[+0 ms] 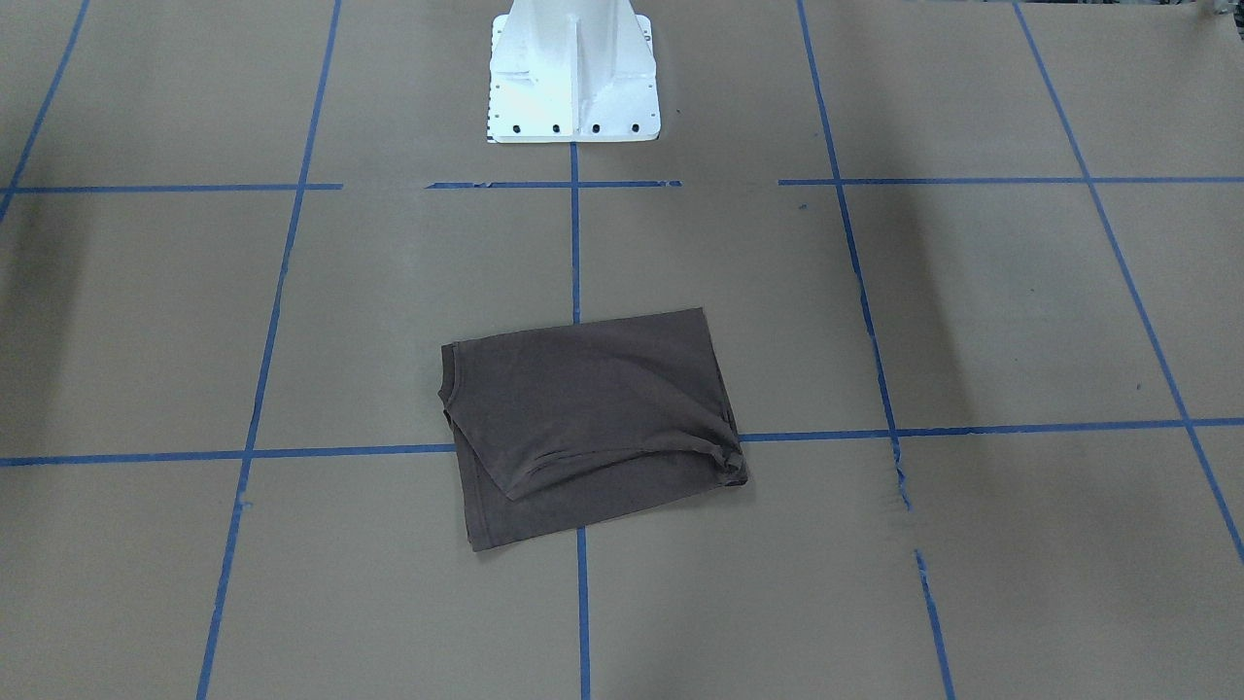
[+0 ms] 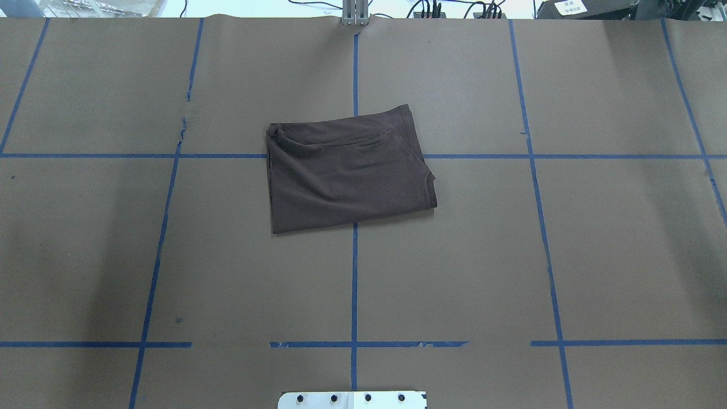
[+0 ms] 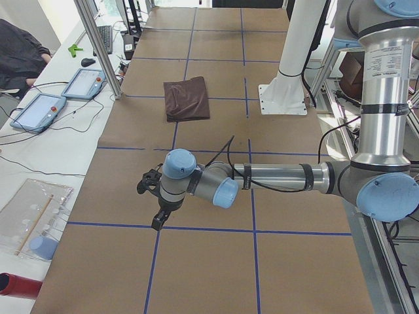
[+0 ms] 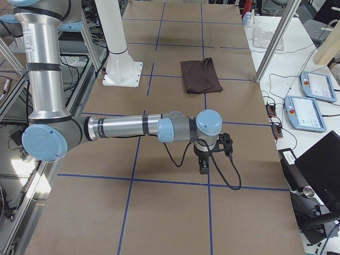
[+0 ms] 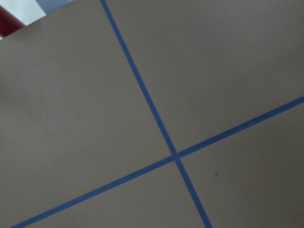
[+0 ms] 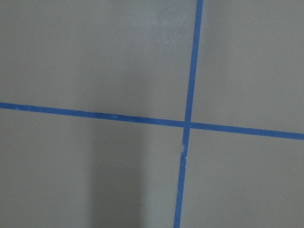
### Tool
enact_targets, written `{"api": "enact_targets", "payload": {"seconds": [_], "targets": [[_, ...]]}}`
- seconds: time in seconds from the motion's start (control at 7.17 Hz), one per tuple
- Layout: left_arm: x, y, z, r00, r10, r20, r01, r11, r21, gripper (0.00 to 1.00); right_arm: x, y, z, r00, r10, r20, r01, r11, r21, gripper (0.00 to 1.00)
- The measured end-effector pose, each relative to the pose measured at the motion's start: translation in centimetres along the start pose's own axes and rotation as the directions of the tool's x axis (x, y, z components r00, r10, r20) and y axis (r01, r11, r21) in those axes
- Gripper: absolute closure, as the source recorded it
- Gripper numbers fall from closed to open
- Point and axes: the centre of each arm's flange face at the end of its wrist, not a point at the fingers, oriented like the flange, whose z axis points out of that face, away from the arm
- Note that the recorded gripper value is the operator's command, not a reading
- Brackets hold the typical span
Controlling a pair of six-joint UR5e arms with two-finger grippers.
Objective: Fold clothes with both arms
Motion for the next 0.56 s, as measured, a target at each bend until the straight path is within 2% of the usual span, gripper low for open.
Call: {"api": "enact_targets", "payload": {"seconds": [0.56], "targets": [[2.3, 0.0, -2.0, 0.987, -0.141, -0.083, 0.127, 0.980, -0.152, 0.00, 0.8, 2.5, 1.0, 1.000, 0.030, 0.004, -0.030, 0.999, -0.026, 0.00]]}}
